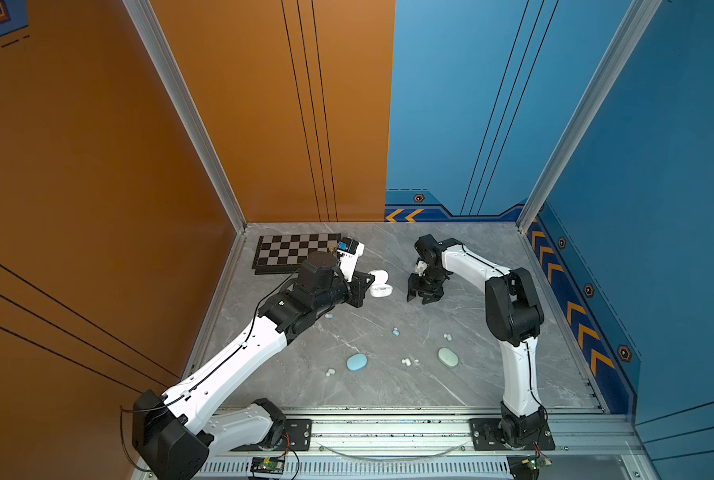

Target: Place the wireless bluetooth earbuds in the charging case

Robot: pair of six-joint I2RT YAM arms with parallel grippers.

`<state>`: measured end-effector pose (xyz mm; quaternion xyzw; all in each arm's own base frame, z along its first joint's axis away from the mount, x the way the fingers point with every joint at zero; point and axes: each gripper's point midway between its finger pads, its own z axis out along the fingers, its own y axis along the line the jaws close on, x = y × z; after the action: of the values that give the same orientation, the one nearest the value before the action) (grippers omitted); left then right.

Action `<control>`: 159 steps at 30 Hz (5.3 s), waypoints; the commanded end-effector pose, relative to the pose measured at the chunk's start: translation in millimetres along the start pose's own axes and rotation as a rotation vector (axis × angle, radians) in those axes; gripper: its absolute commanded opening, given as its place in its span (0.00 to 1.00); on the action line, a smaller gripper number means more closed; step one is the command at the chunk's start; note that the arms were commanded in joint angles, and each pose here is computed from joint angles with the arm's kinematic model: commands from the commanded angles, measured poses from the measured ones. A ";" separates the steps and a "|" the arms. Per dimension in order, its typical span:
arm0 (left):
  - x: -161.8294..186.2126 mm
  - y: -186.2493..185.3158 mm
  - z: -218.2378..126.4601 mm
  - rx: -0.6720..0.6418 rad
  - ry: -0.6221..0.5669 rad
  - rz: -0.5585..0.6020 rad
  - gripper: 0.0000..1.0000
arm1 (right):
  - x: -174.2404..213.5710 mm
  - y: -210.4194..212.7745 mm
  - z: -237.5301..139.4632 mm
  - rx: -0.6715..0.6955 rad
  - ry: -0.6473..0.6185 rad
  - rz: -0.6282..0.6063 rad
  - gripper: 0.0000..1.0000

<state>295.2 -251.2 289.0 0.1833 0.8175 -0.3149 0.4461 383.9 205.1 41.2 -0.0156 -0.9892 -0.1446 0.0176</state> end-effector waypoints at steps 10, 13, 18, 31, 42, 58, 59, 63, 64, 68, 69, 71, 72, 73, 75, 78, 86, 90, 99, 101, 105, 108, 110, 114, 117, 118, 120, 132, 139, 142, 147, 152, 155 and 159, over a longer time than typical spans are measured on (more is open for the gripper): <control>-9.2 -1.2 -3.7 -0.027 -0.049 0.019 0.00 | -32.0 -3.5 7.2 0.005 -0.074 0.001 0.56; -10.2 -1.1 -4.0 -0.032 -0.053 0.024 0.00 | -34.8 0.2 9.6 -0.004 -0.077 -0.010 0.56; -10.1 -1.1 -5.3 -0.042 -0.055 0.031 0.00 | -46.3 9.7 8.2 -0.041 -0.115 -0.008 0.55; -10.3 -4.9 -0.4 -0.037 -0.048 0.037 0.00 | -87.1 42.7 -39.3 -0.252 -0.274 -0.073 0.53; -10.5 -5.8 3.8 -0.032 -0.042 0.036 0.00 | -66.3 -20.9 -37.1 -0.063 -0.240 -0.017 0.43; -14.6 -13.3 7.4 -0.029 -0.024 0.051 0.00 | -64.2 -24.9 6.7 0.012 -0.148 -0.086 0.39; -14.3 -13.5 7.6 -0.030 -0.023 0.051 0.00 | -63.8 -25.4 8.0 0.018 -0.145 -0.092 0.39; -14.0 -13.8 7.7 -0.030 -0.021 0.053 0.00 | -60.2 -26.3 14.3 0.041 -0.129 -0.110 0.38; -14.0 -14.1 7.8 -0.030 -0.020 0.054 0.00 | -59.4 -26.1 15.0 0.045 -0.128 -0.115 0.37; -12.9 -13.7 8.0 -0.032 -0.017 0.055 0.00 | -55.5 -23.1 17.1 0.062 -0.120 -0.137 0.33; -12.7 -13.4 7.9 -0.033 -0.018 0.055 0.00 | -54.8 -22.9 17.1 0.070 -0.120 -0.143 0.32; -12.9 -13.4 7.3 -0.034 -0.019 0.055 0.00 | -53.5 -23.1 18.3 0.087 -0.118 -0.152 0.31; -13.1 -13.5 6.9 -0.034 -0.021 0.055 0.00 | -53.3 -23.7 19.1 0.095 -0.118 -0.152 0.31; -12.7 -13.0 6.8 -0.035 -0.020 0.055 0.00 | -52.9 -24.2 20.1 0.102 -0.118 -0.151 0.30; -12.1 -13.1 6.5 -0.035 -0.020 0.055 0.00 | -53.1 -27.0 21.4 0.122 -0.120 -0.139 0.29; -12.8 -13.0 5.2 -0.038 -0.024 0.056 0.00 | -62.0 -24.2 16.4 0.132 -0.152 -0.122 0.25; -10.1 -10.7 2.4 -0.050 -0.026 0.056 0.00 | -63.5 -22.2 16.8 0.148 -0.157 -0.123 0.18; -13.8 -11.3 2.3 -0.035 -0.091 0.077 0.00 | -64.9 -13.2 2.5 0.117 -0.184 -0.118 0.16; -3.5 7.2 19.8 -0.039 -0.277 0.307 0.00 | -40.4 25.7 -66.6 -0.071 -0.251 -0.097 0.16; -2.1 7.8 27.8 -0.005 -0.278 0.336 0.00 | -27.0 36.6 -83.1 -0.135 -0.248 -0.112 0.16; -2.5 13.0 41.5 0.018 -0.290 0.354 0.00 | 3.7 59.3 -113.2 -0.263 -0.236 -0.147 0.16; -2.6 16.7 49.2 0.021 -0.297 0.358 0.00 | 21.6 72.2 -130.7 -0.333 -0.232 -0.162 0.16; -3.4 19.0 53.3 0.023 -0.300 0.364 0.00 | 31.4 79.2 -141.3 -0.373 -0.230 -0.170 0.16; -11.3 16.1 58.6 0.044 -0.327 0.386 0.00 | 47.4 96.1 -162.1 -0.458 -0.226 -0.203 0.16; -17.0 13.1 62.9 0.055 -0.344 0.399 0.00 | 54.1 103.2 -175.7 -0.497 -0.235 -0.220 0.16; -19.9 11.9 63.4 0.058 -0.353 0.401 0.00 | 55.6 104.4 -179.3 -0.505 -0.239 -0.222 0.16; -22.2 9.9 66.9 0.067 -0.359 0.404 0.00 | 57.5 105.5 -184.9 -0.512 -0.250 -0.225 0.16; -31.1 -8.0 76.7 0.116 -0.385 0.409 0.00 | 56.7 101.5 -186.4 -0.490 -0.267 -0.212 0.17; -31.8 -11.0 76.6 0.124 -0.388 0.409 0.00 | 55.2 100.5 -185.8 -0.480 -0.272 -0.204 0.22; -32.4 -10.7 76.2 0.121 -0.389 0.408 0.00 | 56.8 101.5 -185.6 -0.482 -0.269 -0.207 0.24; -31.8 -10.2 76.4 0.119 -0.388 0.408 0.00 | 56.2 103.2 -188.7 -0.488 -0.276 -0.210 0.30; -30.0 -8.4 77.8 0.118 -0.383 0.403 0.00 | 55.0 107.0 -193.6 -0.499 -0.283 -0.215 0.32; -28.7 -7.8 79.3 0.117 -0.378 0.403 0.00 | 54.6 109.5 -199.4 -0.508 -0.295 -0.221 0.33; -27.0 -7.5 81.0 0.120 -0.373 0.399 0.00 | 55.3 113.3 -203.5 -0.524 -0.295 -0.226 0.34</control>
<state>355.1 -304.5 267.1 0.3002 0.6674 -0.2828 0.6201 346.8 254.3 249.7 0.0657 -0.9121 -0.3798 -0.1397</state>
